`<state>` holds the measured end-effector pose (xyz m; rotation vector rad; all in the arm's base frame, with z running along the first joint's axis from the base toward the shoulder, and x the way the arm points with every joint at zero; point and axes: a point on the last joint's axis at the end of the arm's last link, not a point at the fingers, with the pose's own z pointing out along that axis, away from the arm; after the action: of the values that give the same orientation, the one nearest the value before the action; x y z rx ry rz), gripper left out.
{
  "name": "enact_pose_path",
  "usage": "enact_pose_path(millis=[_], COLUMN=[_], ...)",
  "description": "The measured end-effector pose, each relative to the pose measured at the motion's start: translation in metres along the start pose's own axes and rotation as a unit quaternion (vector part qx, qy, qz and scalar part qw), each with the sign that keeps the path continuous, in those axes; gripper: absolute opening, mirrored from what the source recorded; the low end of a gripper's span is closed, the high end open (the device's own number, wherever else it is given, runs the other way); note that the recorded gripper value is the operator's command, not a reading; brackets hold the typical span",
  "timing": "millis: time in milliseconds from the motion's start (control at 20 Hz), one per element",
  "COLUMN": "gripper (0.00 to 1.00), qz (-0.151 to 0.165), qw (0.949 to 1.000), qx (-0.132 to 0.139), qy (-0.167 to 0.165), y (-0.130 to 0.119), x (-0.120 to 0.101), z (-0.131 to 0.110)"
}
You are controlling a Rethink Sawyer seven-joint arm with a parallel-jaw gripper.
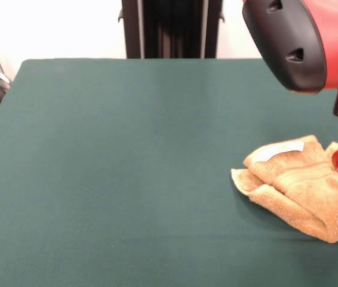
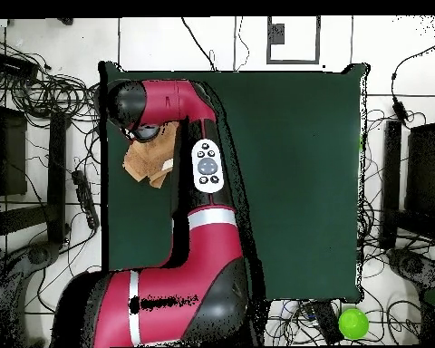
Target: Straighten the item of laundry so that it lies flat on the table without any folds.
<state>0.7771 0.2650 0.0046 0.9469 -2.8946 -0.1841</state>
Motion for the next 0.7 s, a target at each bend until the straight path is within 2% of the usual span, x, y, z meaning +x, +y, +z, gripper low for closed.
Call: enact_pose_path(millis=[150, 350, 500, 700], gripper=[0.0, 0.0, 0.0, 0.0], qz=[-0.001, -0.004, -0.006, -0.004], qw=[0.9999, 0.9973, 0.9913, 0.9844], qx=[-0.007, -0.028, -0.045, -0.054], qy=[0.015, 0.067, 0.124, 0.168], y=[0.0, 0.003, 0.006, 0.005], x=[0.001, 0.005, 0.011, 0.017], z=[-0.006, -0.02, -0.038, -0.061])
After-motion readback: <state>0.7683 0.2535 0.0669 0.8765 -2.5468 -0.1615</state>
